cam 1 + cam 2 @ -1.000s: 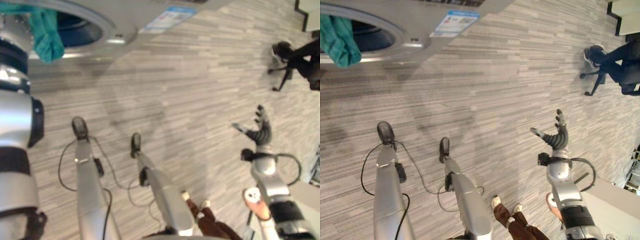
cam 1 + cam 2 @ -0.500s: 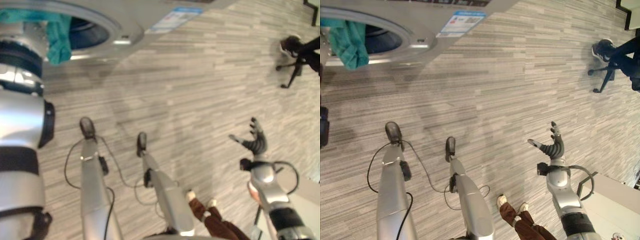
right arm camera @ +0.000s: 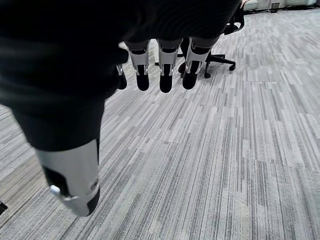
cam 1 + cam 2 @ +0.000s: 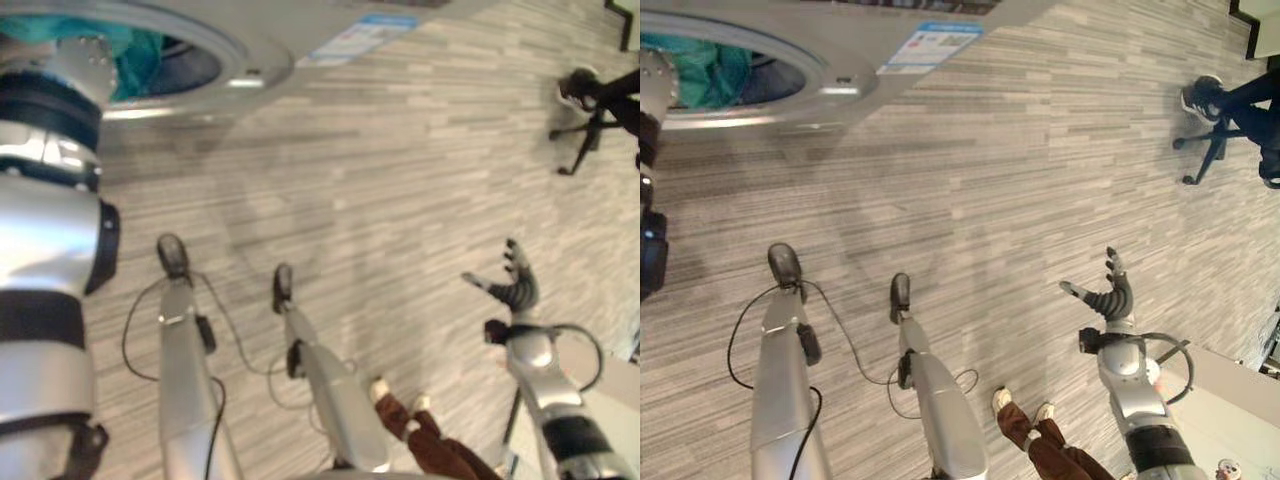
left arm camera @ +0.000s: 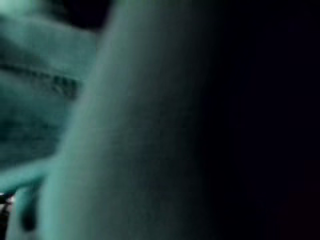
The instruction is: Grab the laundry basket,head to the washer,open it,put in the laundry and shut it.
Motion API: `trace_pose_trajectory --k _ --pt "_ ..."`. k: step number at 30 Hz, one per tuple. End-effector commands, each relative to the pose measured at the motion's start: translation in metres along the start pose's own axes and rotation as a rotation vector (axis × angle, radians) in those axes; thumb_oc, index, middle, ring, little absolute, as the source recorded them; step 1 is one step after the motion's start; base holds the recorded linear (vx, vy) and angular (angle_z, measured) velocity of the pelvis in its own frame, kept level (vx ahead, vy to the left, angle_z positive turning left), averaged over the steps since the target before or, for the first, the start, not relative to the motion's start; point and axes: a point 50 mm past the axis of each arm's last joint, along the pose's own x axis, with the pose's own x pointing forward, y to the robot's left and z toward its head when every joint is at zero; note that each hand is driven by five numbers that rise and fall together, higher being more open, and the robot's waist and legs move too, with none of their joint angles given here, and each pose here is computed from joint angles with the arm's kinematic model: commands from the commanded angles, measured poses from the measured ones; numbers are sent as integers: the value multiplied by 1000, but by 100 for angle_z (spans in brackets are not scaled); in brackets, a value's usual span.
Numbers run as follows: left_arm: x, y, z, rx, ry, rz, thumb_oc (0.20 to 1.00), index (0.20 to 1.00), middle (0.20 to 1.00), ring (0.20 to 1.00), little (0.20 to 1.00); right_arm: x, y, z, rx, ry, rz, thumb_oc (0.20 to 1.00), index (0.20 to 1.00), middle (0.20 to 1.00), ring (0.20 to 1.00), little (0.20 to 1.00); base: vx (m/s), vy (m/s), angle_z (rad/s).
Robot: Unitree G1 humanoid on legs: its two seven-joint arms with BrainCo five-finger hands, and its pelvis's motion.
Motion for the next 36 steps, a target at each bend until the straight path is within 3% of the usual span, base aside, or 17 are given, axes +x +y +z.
trace_pose_trajectory --k 1,2,3,4,5,7,8,10,11,14,18,19,25,28,29,33,36 --pt "3 0 8 78 -42 -22 1000 1000 1000 1000 1000 -2 -29 -9 -49 27 -62 1000 1000 1000 1000 1000 -55 -33 -3" --pt "0 9 -11 198 3 -19 1000 1000 1000 1000 1000 -2 -26 -9 -45 22 -45 1000 1000 1000 1000 1000 -42 -28 1" --pt "0 9 -12 202 3 -19 1000 1000 1000 1000 1000 -2 -26 -9 -45 22 -43 1000 1000 1000 1000 1000 -47 -32 4" --pt "-2 14 -23 347 30 -27 1000 1000 1000 1000 1000 0 -25 -9 -45 19 -34 1000 1000 1000 1000 1000 -53 -42 3" --pt "-8 20 -47 617 76 -48 1000 1000 1000 1000 1000 1 -20 -8 -46 10 -12 1000 1000 1000 1000 1000 -55 -43 4" --pt "-8 20 -48 622 74 -47 1000 1000 1000 1000 1000 2 -20 -8 -44 10 -11 1000 1000 1000 1000 1000 -38 -37 6" --pt "-17 18 -71 968 99 -106 1000 1000 1000 1000 1000 7 -15 -3 -67 -8 18 1000 1000 1000 1000 1000 -43 -40 6" --pt "-20 23 -80 1053 118 -103 1000 1000 1000 1000 1000 8 -12 1 -68 -31 29 1000 1000 1000 1000 1000 -72 -66 6" --pt "-38 42 -117 1097 264 -126 1000 1000 1000 1000 1000 7 -4 2 -69 -37 66 1000 1000 1000 1000 1000 -77 -79 5" --pt "-53 62 -141 1154 319 -139 1000 1000 1000 1000 1000 4 4 3 -63 -43 109 1000 1000 1000 1000 1000 -64 -73 4" --pt "-72 70 -163 1170 322 -165 1000 1000 1000 1000 1000 -2 8 -1 -57 -39 151 1000 1000 1000 1000 1000 -36 -68 8" --pt "-79 69 -167 1299 216 -215 1000 1000 1000 1000 1000 -7 9 -2 -57 -48 172 1000 1000 1000 1000 1000 -17 -74 8" --pt "-99 99 -180 1295 242 -211 1000 1000 1000 1000 1000 -14 6 -7 -38 -43 176 1000 1000 1000 1000 1000 -18 -61 13" --pt "-117 107 -190 1204 270 -221 1000 1000 1000 1000 1000 -19 2 -9 -28 -26 162 1000 1000 1000 1000 1000 -13 -33 14" --pt "-119 104 -191 1090 293 -186 1000 1000 1000 1000 1000 -18 1 -12 -16 -8 145 1000 1000 1000 1000 1000 -11 -9 10" --pt "-102 89 -176 974 248 -134 1000 1000 1000 1000 1000 -15 0 -12 -24 -3 142 1000 1000 1000 1000 1000 0 -13 8" --pt "-57 52 -125 869 98 -82 1000 1000 1000 1000 1000 -15 2 -11 -33 -14 169 1000 1000 1000 1000 1000 16 -18 6"
